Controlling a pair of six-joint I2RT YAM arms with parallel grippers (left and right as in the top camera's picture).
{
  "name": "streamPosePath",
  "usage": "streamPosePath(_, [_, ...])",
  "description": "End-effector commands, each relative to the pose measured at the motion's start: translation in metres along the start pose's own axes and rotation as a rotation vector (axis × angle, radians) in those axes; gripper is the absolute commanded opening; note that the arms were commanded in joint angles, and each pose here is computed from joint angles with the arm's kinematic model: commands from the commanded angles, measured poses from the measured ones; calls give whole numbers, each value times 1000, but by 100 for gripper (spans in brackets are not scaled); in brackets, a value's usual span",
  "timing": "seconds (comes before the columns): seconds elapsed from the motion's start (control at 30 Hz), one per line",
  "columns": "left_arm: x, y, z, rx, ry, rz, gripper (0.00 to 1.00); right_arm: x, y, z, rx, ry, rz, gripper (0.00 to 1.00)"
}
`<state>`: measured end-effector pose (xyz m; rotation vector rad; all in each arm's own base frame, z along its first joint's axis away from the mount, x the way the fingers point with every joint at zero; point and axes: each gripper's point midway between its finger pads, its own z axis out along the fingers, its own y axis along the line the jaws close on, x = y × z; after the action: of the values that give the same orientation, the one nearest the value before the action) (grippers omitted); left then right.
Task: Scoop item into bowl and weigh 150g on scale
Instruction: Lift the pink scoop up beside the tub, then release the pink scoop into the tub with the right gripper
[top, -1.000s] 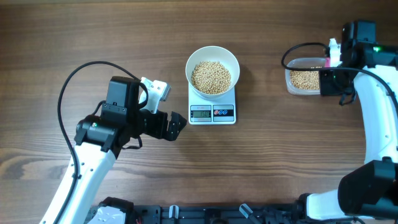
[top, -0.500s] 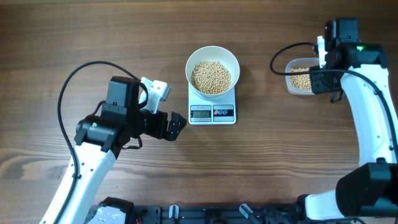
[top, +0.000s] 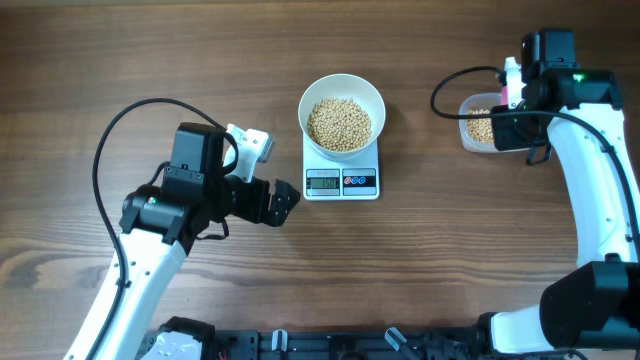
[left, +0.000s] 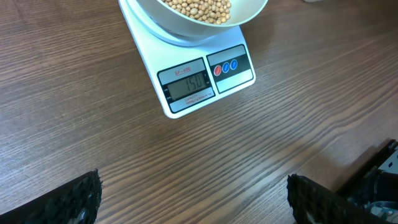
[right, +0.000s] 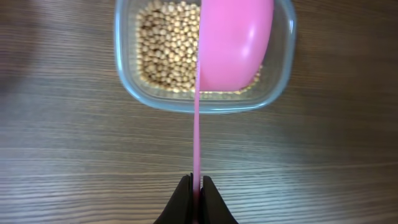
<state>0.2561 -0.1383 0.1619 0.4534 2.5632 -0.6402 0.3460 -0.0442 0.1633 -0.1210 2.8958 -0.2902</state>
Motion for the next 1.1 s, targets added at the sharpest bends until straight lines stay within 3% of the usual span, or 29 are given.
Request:
streamPosePath(0.0, [0,2,1,-5,1,17,100,-5,6,-11,-41,-38,18,8])
streamPosePath(0.27, [0,2,1,-5,1,17,100,0,7,-11,-44,-17,17,59])
streamPosePath(0.3, [0,2,1,-5,1,17,100,0,7,-11,-44,-17,26,62])
streamPosePath(0.6, [0,2,1,-5,1,17,100,-3,-19,-29,-27,-91,250,74])
streamPosePath(0.9, [0,2,1,-5,1,17,100,0,-116,-106,40,-449,476,84])
streamPosePath(1.07, [0,2,1,-5,1,17,100,21,-148,-108,129,-430,563,86])
